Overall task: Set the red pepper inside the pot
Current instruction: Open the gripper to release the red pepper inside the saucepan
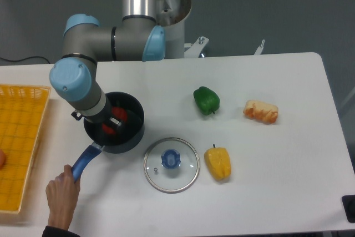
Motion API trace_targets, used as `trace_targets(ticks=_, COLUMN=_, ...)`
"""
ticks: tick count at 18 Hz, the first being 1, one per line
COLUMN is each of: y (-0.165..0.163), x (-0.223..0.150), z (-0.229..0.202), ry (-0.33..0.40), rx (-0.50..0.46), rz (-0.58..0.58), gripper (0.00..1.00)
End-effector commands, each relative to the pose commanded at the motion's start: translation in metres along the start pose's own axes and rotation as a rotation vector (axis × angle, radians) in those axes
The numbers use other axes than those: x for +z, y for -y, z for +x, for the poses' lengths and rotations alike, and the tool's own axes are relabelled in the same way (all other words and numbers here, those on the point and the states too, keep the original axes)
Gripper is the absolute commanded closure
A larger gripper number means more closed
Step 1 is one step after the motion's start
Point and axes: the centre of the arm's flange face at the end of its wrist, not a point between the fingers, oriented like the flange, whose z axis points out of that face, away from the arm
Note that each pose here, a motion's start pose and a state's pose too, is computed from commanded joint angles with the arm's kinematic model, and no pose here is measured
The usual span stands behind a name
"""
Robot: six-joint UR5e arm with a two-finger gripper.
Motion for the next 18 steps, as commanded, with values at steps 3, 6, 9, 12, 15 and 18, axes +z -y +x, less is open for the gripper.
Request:
trace_targets(ticks=3, y=0.000, x=0.003, z=0.000, ry=-0.001, rx=-0.001, rz=-0.005, gripper=0.54)
trace_targets(ticks=6, y=0.001, x=0.003, z=0.000, ry=-0.002, rx=-0.001, rz=-0.004, gripper=0.51)
trace_targets(ticks=9, y=0.001, x=0.004, z=0.000, ry=-0.003, rx=-0.001, rz=-0.005, gripper=0.51)
trace_targets(ticks=12, y=0.002, x=0.007, z=0.000, ry=-0.004, rx=-0.001, rz=-0.010, gripper=0.51)
trace_targets(ticks=15, y=0.004, x=0.010, z=0.002, ry=-0.006, rx=0.000, rz=-0.014, gripper=0.51)
trace_targets(ticks=18, y=0.005, x=0.012, z=0.004, ry=-0.005, rx=0.000, rz=-0.017, gripper=0.51)
